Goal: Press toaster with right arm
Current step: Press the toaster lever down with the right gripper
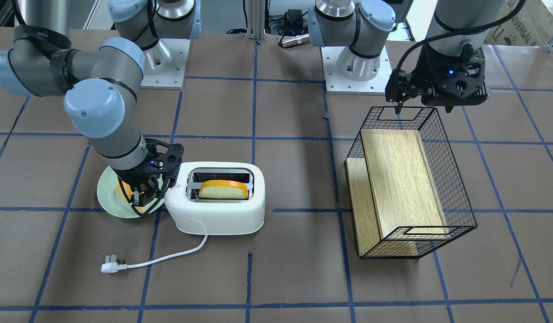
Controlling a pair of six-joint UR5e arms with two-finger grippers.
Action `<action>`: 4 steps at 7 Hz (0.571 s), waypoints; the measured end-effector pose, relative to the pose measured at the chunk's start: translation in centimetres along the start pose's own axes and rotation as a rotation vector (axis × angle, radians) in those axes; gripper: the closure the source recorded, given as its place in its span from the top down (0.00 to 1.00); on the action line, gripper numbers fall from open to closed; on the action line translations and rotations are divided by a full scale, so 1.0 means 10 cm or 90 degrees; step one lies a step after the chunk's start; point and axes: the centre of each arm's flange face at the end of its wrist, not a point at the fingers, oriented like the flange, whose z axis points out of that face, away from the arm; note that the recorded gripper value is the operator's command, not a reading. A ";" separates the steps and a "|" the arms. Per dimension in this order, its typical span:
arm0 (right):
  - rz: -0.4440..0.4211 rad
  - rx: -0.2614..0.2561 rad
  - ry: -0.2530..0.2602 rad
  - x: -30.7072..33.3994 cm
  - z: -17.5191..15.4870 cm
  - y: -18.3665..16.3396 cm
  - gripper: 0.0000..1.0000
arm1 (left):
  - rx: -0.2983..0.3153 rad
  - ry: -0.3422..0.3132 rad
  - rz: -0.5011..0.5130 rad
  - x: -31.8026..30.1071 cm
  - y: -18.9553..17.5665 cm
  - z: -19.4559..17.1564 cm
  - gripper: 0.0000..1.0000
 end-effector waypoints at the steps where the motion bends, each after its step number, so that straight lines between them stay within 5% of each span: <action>1: 0.000 0.000 0.000 0.00 0.06 0.00 0.07 | 0.000 0.000 0.000 0.00 0.00 0.00 1.00; 4: -0.002 0.001 0.000 0.01 0.16 0.00 0.08 | 0.000 0.000 0.000 0.00 0.00 0.00 1.00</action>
